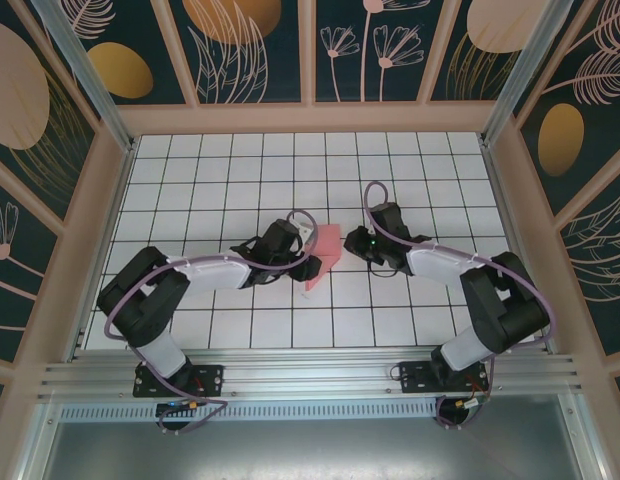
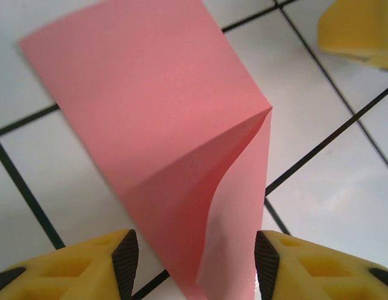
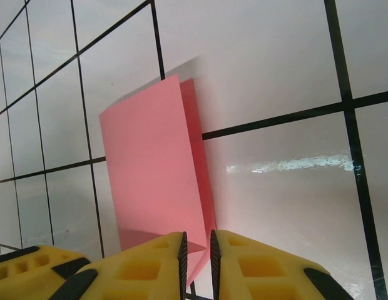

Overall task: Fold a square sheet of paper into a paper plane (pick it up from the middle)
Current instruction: Third fold the triangle at the center of the table, then fourth fold the wing at the center of the table.

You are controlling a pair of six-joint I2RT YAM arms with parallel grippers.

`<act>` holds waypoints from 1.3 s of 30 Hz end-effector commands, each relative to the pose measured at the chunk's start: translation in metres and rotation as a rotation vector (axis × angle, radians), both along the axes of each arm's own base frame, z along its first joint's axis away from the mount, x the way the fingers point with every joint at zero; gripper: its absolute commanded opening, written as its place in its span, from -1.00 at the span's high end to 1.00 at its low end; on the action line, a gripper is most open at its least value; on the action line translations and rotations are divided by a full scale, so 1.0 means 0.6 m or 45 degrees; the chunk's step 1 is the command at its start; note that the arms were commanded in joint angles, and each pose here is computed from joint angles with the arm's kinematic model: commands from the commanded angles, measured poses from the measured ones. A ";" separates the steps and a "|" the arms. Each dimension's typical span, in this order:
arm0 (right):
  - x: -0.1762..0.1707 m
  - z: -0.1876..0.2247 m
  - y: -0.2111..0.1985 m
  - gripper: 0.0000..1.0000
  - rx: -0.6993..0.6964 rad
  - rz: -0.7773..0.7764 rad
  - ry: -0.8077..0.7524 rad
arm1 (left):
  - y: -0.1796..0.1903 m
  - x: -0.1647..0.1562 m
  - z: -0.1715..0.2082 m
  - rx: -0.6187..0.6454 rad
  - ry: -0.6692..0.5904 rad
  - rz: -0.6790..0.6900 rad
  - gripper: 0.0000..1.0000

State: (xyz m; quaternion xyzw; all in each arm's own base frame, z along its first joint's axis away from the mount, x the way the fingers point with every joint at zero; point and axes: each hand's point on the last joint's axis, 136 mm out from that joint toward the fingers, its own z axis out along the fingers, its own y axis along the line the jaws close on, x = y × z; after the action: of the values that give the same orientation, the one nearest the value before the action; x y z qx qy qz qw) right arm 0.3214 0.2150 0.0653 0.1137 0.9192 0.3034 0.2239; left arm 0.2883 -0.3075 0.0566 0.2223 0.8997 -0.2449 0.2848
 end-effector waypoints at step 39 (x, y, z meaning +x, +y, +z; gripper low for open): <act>-0.015 -0.042 0.069 0.24 0.202 0.169 0.095 | 0.000 -0.008 -0.087 0.080 0.123 -0.021 1.00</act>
State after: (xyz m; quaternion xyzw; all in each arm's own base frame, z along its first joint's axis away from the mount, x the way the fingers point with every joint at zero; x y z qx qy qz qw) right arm 0.3048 0.2443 0.0290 0.0935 0.9151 0.3616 0.1519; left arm 0.2877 -0.3132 0.0165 0.2226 0.9149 -0.2355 0.2407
